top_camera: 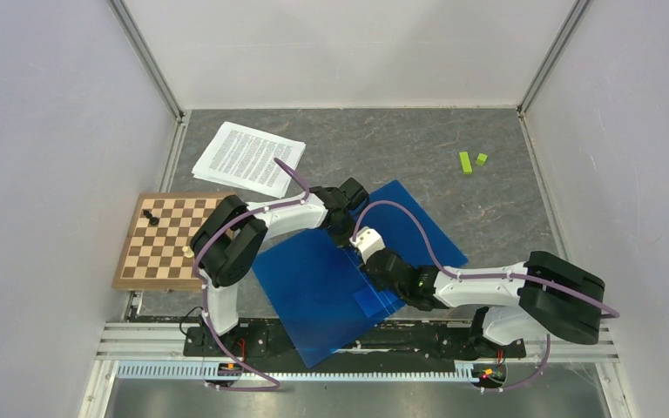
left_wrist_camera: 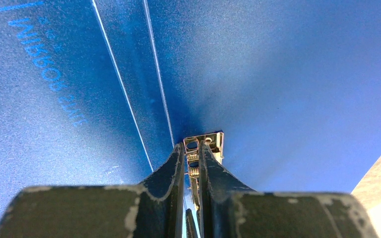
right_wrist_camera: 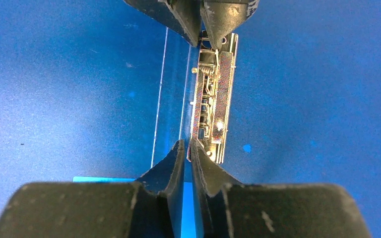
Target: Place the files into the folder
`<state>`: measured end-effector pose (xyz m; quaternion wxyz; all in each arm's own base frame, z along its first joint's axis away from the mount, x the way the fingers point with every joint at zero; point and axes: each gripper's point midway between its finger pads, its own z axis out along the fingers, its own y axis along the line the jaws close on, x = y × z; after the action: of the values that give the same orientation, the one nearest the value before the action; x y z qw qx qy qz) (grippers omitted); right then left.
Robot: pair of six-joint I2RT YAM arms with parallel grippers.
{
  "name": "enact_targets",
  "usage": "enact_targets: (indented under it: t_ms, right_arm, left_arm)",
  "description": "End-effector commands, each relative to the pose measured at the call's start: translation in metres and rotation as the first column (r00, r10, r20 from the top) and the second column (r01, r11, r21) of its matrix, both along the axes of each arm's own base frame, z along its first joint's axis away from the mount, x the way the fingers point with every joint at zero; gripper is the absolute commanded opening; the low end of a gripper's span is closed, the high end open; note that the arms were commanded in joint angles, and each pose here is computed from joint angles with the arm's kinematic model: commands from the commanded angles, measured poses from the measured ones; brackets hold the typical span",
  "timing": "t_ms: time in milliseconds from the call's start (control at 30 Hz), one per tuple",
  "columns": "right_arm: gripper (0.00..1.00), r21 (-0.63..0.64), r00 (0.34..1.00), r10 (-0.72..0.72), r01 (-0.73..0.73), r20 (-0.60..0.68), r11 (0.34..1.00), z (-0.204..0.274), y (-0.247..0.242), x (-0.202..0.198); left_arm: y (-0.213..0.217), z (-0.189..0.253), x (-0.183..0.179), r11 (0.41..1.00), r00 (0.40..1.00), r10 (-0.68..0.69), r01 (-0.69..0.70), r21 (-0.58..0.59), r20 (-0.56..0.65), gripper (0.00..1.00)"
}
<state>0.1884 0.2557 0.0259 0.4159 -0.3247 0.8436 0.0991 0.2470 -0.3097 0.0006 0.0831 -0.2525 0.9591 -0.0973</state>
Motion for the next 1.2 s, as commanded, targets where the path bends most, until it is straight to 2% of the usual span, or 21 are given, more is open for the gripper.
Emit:
enact_targets:
  t_ms: [0,700,1167]
  right_arm:
    - [0.11,-0.070,0.999,-0.039,0.038,-0.013,0.997,-0.017,-0.016,-0.003]
    - [0.08,-0.198,0.997,-0.063,0.052,-0.048,0.979,-0.048,-0.045,-0.024]
    - [0.04,-0.357,0.988,-0.151,0.137,-0.010,0.924,-0.058,-0.070,-0.025]
  left_arm:
    - [0.131,-0.075,-0.089,0.858,0.939,-0.023,0.195,0.475,-0.343,0.02]
    - [0.139,-0.080,-0.087,0.857,0.933,-0.012,0.194,0.478,-0.359,0.02]
    - [0.147,-0.082,-0.087,0.852,0.930,-0.009,0.199,0.484,-0.367,0.02]
